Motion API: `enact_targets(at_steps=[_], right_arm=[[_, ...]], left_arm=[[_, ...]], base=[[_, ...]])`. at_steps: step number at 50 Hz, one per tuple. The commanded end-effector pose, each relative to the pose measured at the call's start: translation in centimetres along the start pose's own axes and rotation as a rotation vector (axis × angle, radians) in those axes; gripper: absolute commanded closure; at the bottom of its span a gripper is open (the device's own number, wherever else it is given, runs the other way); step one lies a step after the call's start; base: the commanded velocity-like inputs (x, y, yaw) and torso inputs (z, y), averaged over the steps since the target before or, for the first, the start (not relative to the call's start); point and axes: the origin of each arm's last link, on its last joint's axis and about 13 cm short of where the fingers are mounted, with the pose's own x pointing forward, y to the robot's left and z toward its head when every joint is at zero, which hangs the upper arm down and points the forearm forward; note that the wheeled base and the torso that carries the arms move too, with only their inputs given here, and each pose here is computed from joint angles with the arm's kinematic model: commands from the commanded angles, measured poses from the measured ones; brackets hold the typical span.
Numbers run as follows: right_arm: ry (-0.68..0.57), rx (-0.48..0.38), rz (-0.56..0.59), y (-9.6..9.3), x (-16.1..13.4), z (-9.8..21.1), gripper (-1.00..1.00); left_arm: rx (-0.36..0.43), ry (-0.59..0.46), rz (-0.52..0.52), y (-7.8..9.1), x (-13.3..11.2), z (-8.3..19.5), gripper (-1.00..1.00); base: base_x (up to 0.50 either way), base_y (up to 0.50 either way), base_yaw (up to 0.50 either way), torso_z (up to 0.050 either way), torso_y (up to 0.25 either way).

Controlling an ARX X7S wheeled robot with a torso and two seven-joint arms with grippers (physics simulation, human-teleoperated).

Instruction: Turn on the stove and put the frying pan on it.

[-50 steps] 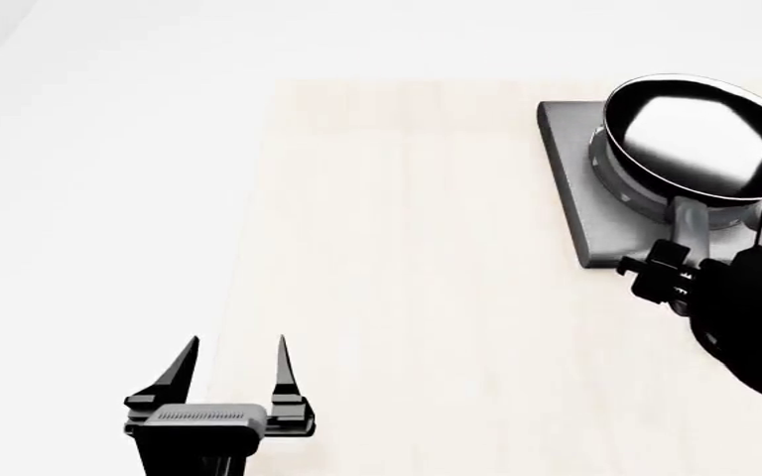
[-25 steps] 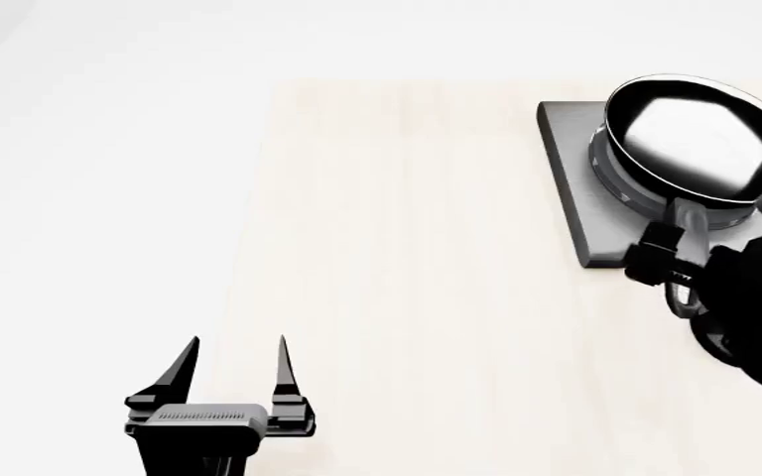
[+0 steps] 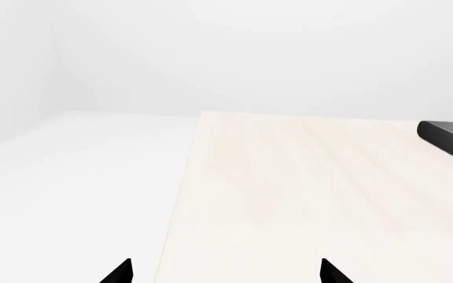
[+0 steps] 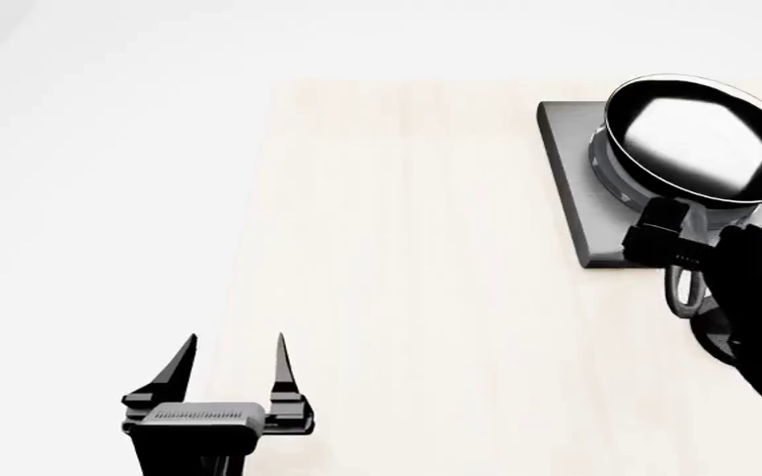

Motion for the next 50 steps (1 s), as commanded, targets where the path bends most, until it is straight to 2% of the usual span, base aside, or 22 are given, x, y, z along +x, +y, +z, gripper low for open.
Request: enact_targets(at_steps=[1,8,24,50], right_arm=[[-0.121,-0.042,0.017,0.6,-1.5,-0.5,-1.0],[-0.247,-0.089,0.059,1.3,-2.7,-0.8,-1.0],[-0.414,-0.167,0.183,3.4,-5.9,-1.3,-1.0],[-0.64,-0.169,0.288,4.9,-10.0,-0.6,-1.0]], left_arm=[[-0.008,-0.016,0.003,0.0,0.1,0.7,-1.0],[-0.016,-0.029,0.007,-0.1,0.2,1.7,-1.0],[-0.039,-0.106,0.002,-0.3,-0.2,5.0,-1.0],[-0.072,-0.224,-0.006,-0.5,-1.0,9.4,-1.0]], base=[[0.0,0.0,0.0,0.0,0.0],[0.0,0.0,0.0,0.0,0.0],[0.0,0.0,0.0,0.0,0.0],[0.0,0.0,0.0,0.0,0.0]])
